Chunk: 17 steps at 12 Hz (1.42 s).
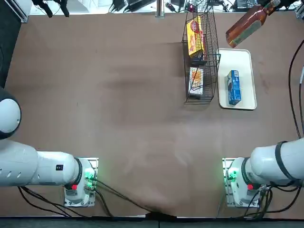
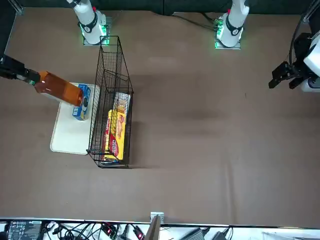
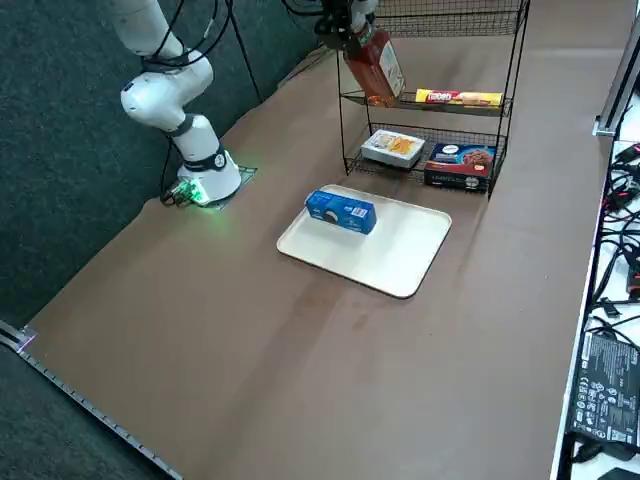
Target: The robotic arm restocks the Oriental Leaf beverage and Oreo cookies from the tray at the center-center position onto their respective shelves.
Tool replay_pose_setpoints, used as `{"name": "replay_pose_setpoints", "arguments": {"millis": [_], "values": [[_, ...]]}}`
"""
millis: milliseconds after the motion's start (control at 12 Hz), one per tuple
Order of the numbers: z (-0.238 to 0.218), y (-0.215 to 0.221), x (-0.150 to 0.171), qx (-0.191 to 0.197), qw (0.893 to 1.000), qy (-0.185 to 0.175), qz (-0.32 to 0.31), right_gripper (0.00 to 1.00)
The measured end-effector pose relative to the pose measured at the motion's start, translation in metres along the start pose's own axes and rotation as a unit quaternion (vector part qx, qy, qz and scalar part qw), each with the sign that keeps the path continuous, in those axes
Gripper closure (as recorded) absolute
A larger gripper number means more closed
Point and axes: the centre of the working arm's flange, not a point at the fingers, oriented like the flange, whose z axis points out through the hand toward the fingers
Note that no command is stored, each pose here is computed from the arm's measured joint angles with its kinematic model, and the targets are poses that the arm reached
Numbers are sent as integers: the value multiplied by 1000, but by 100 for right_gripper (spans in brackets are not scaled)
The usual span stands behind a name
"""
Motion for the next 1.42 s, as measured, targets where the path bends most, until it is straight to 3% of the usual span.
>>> {"name": "replay_pose_setpoints", "arguments": {"millis": [667, 1000, 1417], "values": [[78, 29, -3, 117, 992, -39, -35, 42], [107, 31, -16, 133, 990, -42, -23, 42], [136, 15, -29, 125, 991, -37, -24, 42]]}}
